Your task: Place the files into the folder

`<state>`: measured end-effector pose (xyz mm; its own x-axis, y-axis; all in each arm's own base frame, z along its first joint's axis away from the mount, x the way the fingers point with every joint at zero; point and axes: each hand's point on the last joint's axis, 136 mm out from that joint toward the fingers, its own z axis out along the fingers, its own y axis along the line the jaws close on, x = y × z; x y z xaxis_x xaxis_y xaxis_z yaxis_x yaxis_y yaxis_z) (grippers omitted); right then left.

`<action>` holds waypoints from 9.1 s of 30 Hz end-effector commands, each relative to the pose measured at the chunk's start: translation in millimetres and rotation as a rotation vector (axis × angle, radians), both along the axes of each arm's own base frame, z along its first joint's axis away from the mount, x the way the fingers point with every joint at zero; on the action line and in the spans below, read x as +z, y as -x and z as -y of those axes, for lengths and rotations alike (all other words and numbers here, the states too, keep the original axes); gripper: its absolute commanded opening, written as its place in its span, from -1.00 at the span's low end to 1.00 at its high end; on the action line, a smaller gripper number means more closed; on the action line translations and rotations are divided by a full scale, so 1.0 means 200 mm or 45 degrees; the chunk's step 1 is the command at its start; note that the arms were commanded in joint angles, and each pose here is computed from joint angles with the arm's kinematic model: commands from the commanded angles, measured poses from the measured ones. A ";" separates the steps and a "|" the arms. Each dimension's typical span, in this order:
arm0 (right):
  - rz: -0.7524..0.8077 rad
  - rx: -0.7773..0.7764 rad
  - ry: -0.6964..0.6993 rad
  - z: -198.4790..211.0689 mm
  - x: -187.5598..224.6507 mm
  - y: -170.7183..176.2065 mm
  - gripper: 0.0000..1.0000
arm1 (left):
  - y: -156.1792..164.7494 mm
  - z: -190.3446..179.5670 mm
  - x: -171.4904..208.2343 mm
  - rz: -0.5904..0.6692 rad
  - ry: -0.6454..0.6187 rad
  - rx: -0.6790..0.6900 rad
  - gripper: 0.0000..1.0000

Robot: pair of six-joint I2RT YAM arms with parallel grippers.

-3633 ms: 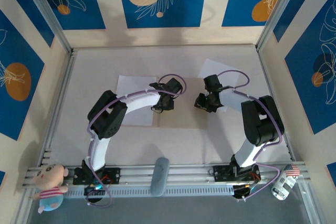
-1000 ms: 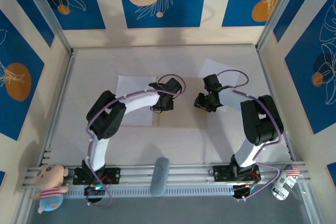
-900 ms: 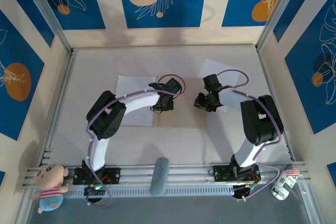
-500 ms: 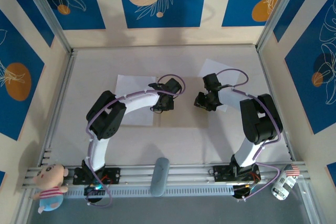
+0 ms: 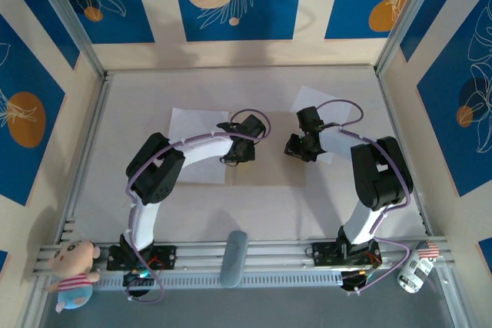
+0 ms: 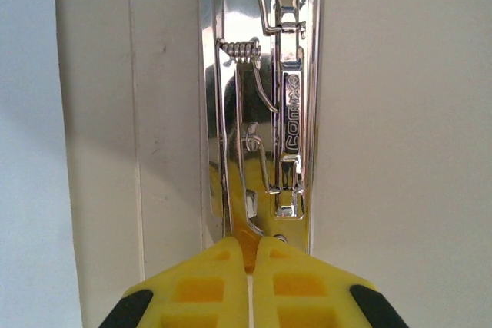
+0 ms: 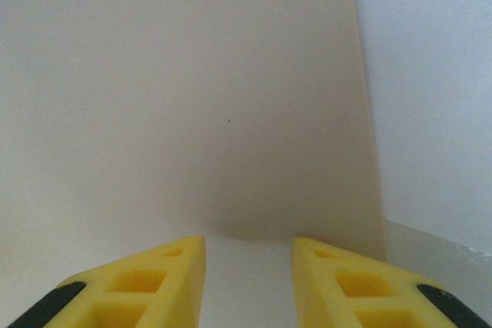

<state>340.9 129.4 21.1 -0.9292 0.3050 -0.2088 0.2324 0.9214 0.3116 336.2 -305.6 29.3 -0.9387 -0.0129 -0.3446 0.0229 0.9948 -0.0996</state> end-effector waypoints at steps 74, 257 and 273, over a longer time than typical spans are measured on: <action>-0.043 0.072 -0.026 -0.07 -0.04 0.03 -0.27 | -0.08 -0.10 0.55 0.181 0.087 -0.062 -0.31; -0.149 -0.207 -0.153 0.26 -0.04 -0.13 -0.16 | -0.27 0.46 0.44 0.044 0.545 -0.343 -0.18; -0.172 -0.204 -0.181 0.33 0.01 0.22 -0.17 | -0.26 0.53 0.38 -0.009 0.588 -0.359 -0.17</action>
<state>317.3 62.7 21.6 -0.8756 0.4787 -0.0645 0.4183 0.8183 0.3943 392.8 -397.9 108.0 -0.9243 0.0738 -0.3744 0.2692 0.8215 -0.5027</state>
